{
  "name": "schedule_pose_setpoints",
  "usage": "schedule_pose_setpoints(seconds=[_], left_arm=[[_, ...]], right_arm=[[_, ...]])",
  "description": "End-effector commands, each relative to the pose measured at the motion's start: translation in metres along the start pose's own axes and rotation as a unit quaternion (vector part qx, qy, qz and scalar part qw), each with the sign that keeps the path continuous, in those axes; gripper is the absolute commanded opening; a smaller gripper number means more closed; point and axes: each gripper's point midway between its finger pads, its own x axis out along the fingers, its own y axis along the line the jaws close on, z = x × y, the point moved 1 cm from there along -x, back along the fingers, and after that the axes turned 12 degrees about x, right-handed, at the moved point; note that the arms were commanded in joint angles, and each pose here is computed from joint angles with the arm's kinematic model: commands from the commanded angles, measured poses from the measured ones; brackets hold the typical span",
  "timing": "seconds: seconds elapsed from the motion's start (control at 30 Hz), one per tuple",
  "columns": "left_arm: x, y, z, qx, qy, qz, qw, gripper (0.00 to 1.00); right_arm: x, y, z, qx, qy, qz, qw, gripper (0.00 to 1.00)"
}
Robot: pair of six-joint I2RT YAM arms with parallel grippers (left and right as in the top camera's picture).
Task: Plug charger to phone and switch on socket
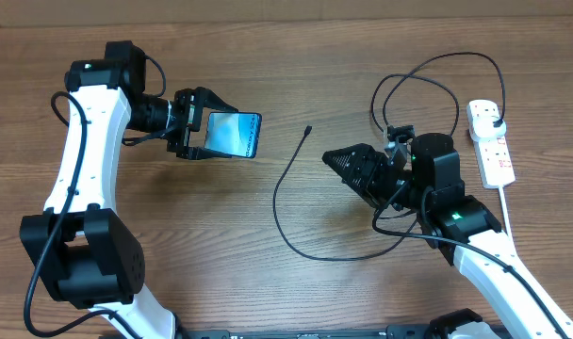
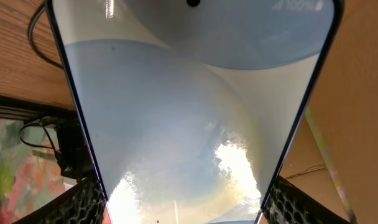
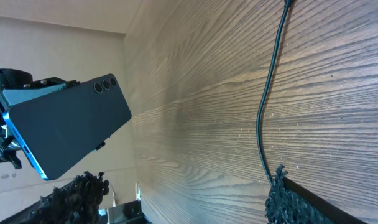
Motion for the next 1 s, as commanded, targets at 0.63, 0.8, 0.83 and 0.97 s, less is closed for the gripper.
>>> schedule_pose_setpoints(seconds=[0.63,0.8,0.83,0.97], left_arm=[[-0.0049,-0.0038,-0.0047,0.011,-0.018,0.0,1.0,0.61],[-0.0048,-0.0036,-0.0043,0.011,-0.019,0.001,1.0,0.61],[-0.0048,-0.0036,-0.0044,0.011,-0.019,0.001,1.0,0.61],[-0.0048,-0.0036,-0.0043,0.011,-0.019,0.001,1.0,0.61]], right_arm=[[-0.0005,0.0099,0.0024,-0.015,-0.006,0.008,1.0,0.87],[-0.0005,0.0085,0.0019,-0.014,-0.004,0.005,1.0,0.87],[-0.0005,0.0077,0.0017,-0.012,-0.004,0.004,1.0,0.87],[-0.0005,0.0054,0.0009,-0.009,-0.002,-0.001,1.0,0.87]])
